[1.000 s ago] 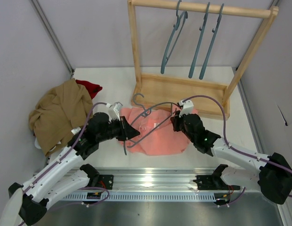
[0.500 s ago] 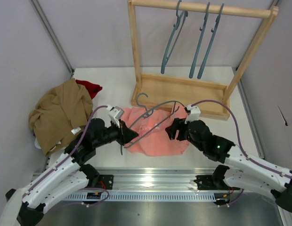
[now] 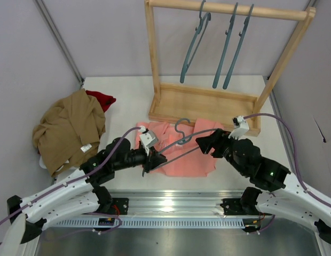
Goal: Place the skirt on the hanger
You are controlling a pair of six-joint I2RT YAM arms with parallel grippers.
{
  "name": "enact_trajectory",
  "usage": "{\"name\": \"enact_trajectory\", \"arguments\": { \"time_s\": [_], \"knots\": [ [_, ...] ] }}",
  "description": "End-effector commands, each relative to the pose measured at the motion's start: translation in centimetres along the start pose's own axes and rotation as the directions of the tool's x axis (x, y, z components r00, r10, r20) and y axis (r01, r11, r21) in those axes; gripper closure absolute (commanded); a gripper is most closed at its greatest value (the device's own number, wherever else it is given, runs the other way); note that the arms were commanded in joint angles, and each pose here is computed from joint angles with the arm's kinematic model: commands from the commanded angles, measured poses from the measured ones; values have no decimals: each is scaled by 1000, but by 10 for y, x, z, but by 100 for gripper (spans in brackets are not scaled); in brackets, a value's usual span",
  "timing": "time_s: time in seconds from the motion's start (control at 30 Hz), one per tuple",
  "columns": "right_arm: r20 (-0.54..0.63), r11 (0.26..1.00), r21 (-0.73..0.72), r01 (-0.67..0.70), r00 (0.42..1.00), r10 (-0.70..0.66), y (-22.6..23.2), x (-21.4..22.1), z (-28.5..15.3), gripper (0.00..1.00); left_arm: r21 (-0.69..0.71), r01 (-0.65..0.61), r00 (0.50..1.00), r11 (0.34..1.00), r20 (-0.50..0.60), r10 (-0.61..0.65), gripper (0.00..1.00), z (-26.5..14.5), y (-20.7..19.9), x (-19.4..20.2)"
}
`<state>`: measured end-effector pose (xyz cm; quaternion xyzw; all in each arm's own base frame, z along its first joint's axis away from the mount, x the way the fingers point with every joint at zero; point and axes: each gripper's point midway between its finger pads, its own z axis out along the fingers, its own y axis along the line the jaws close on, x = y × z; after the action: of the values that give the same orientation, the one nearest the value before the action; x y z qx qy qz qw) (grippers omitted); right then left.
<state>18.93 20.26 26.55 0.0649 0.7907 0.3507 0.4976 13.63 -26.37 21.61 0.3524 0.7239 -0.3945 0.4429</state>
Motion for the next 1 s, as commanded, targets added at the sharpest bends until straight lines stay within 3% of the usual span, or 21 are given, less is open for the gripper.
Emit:
{"name": "enact_trajectory", "arguments": {
  "time_s": [0.0, 0.17, 0.27, 0.33, 0.43, 0.73, 0.97],
  "knots": [
    [69, 996, -40, -74, 995, 77, 16, -22, -6, 28, 26, -142, 985, 990, 100, 139, 100, -1, -12, -39],
    [126, 979, -2, -204, 971, 203, 6, -28, -10, 29, 54, -186, 978, 981, 109, 180, 100, 4, -19, -49],
    [208, 931, -27, -364, 909, 361, -5, -34, -12, 29, 83, -208, 973, 975, 123, 197, 100, 8, -27, -54],
    [258, 881, -140, -451, 843, 473, 4, -51, -17, 29, 99, -222, 970, 970, 120, 210, 100, 10, -32, -54],
    [280, 848, -174, -500, 801, 530, 1, -49, -13, 30, 119, -237, 969, 964, 106, 225, 100, 16, -40, -52],
    [348, 865, -135, -484, 794, 498, -7, -56, -13, 32, 126, -278, 959, 952, 93, 267, 100, 36, -52, -57],
    [406, 932, 26, -363, 855, 322, -44, -60, -34, 25, 101, -171, 983, 980, 91, 162, 99, 46, -53, -71]
  ]
}}
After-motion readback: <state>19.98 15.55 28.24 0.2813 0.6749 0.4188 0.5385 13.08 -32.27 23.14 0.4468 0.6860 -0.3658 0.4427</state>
